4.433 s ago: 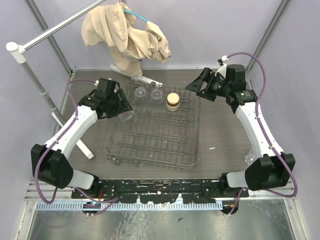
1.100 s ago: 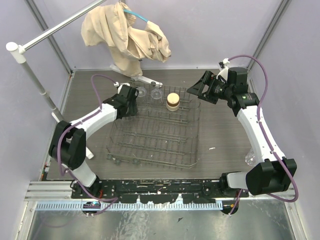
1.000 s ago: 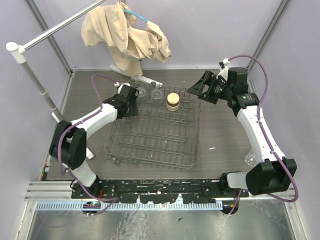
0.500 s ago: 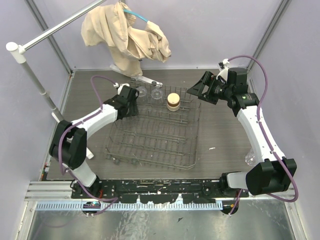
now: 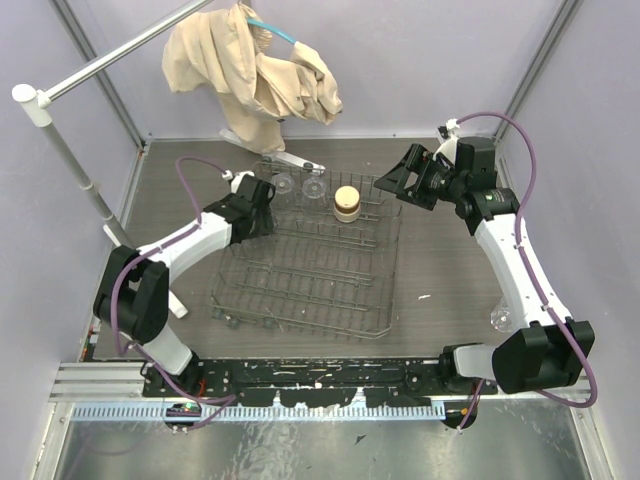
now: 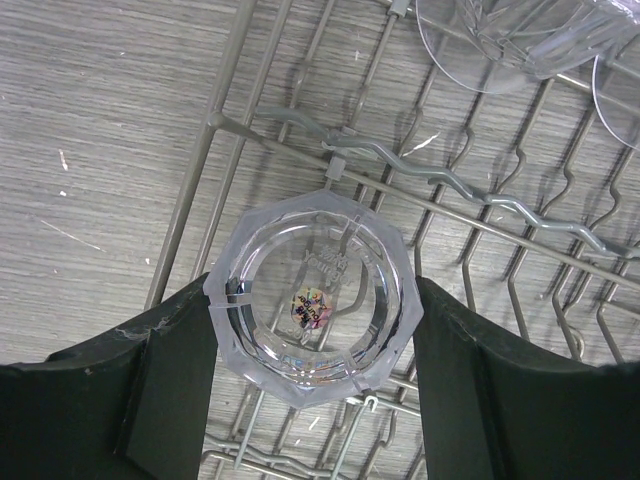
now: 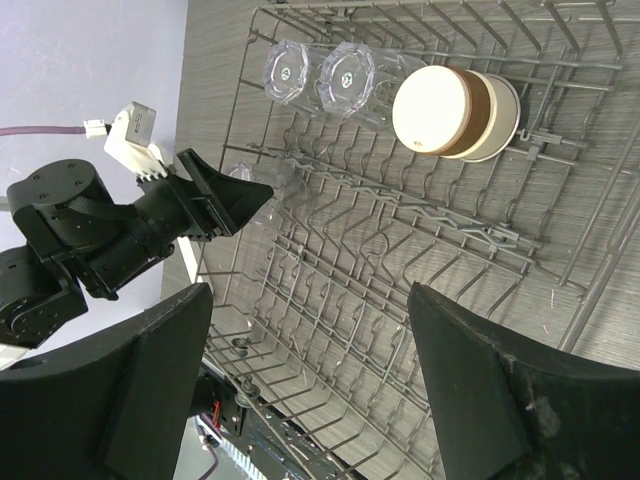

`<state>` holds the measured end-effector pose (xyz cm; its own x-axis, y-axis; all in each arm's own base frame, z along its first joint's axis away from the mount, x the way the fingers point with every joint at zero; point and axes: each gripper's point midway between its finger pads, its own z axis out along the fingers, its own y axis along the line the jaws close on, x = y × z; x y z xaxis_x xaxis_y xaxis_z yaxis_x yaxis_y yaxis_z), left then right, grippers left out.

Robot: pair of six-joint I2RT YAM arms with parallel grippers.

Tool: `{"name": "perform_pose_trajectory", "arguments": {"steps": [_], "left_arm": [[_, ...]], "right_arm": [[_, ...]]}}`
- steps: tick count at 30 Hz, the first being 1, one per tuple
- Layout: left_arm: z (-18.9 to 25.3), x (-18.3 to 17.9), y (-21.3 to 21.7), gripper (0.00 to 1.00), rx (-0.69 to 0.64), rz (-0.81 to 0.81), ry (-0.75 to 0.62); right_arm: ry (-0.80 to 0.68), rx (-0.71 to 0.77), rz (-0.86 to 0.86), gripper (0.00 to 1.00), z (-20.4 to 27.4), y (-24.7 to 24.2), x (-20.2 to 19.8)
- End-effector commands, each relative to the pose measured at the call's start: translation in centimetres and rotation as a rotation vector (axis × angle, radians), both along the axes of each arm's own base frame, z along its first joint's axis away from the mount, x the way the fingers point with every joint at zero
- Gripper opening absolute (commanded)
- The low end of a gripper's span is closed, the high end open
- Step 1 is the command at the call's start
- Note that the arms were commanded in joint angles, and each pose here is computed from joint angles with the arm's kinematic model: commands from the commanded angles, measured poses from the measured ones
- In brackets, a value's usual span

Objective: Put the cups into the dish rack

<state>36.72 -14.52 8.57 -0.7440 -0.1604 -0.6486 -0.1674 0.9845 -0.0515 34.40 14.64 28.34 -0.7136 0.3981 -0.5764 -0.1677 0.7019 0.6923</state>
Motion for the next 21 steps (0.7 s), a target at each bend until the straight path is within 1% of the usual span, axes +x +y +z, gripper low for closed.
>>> {"name": "perform_pose_trajectory", "arguments": {"steps": [1,10,11,12,13,17,21], "left_arm": [[-0.7,-1.9,-0.1,0.63,0.0,-0.012,0.059],[-0.5,-1.9,-0.9,0.75,-0.005,-0.031,0.071],[-0.4,-1.9,-0.9,0.81,-0.005,-0.03,0.07],[-0.4,-1.9,-0.8,0.91,-0.001,-0.027,0.073],[-0.3,-2.0,-0.8,0.94,0.002,-0.024,0.075],[0.0,-2.0,-0.8,0.98,-0.001,-0.025,0.075],[1.3,-1.7,-0.8,1.0,-0.009,-0.025,0.048]], "right_arm": [[-0.074,0.002,0.017,0.85,1.6,0.0,-0.5],[-0.075,0.004,0.02,0.85,1.5,0.0,-0.7],[-0.076,0.002,0.02,0.85,1.6,0.0,-0.7],[-0.076,0.003,0.019,0.85,1.6,0.0,-0.7],[-0.077,0.002,0.02,0.85,1.6,0.0,-0.7],[-0.078,0.003,0.019,0.85,1.6,0.0,-0.7],[-0.079,-0.003,0.017,0.85,1.5,-0.1,-0.7]]}}
